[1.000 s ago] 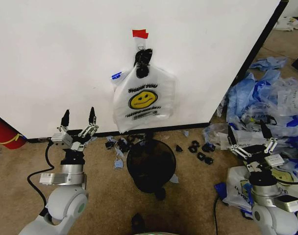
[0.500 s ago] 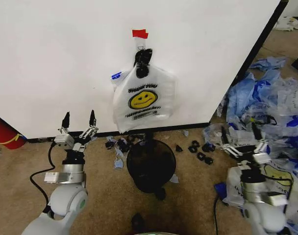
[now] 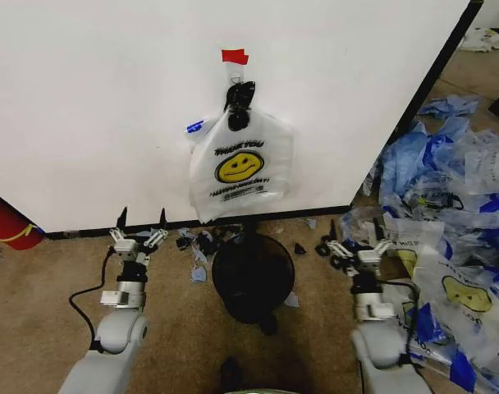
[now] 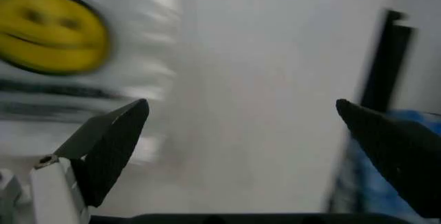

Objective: Pick up the garbage bag from the wall and place it over the trash bin.

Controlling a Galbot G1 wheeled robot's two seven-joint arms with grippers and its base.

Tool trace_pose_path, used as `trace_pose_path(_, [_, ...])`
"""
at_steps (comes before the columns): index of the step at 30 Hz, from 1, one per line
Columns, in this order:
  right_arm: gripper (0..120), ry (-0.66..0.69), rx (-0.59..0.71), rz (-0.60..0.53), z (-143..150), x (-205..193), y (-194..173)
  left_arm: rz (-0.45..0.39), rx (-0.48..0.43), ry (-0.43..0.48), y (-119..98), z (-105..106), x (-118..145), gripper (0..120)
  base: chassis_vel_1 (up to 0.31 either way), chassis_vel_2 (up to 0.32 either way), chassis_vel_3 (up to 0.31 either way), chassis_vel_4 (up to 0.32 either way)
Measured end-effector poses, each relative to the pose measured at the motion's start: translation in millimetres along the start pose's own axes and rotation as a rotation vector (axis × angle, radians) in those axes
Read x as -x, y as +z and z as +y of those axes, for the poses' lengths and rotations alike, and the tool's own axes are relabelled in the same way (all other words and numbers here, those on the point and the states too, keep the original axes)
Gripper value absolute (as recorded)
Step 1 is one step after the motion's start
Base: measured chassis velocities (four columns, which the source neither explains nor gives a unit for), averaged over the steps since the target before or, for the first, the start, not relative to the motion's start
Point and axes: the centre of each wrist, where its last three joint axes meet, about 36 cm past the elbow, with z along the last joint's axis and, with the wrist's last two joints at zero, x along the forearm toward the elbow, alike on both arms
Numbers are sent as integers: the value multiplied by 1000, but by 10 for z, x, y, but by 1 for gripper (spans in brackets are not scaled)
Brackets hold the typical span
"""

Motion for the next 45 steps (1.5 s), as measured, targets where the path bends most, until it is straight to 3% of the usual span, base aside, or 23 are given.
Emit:
trace_pose_path(6, [100,-56,13,26,-131,-138,-458,-16,-39,13,-520,-84,-8,100,0,0,0,0])
trace_pose_path(12, [100,-65,-14,24,-274,-210,-625,-18,-10,-8,-675,-56,-16,100,0,0,0,0])
trace_pose_path(16, [100,-67,-6,43,-277,-292,-636,7,38,-61,-666,-75,-43,100,0,0,0,0])
trace_pose_path(22, [100,-77,69,79,-194,-361,-608,38,38,-81,-642,-120,-93,100,0,0,0,0])
trace_pose_path(29, [100,-147,335,99,-176,-221,-603,54,-23,-60,-676,-133,-132,100,0,0,0,0])
trace_pose_path(45, [100,-209,585,111,-317,214,-733,81,-104,15,-565,-173,-115,100,0,0,0,0])
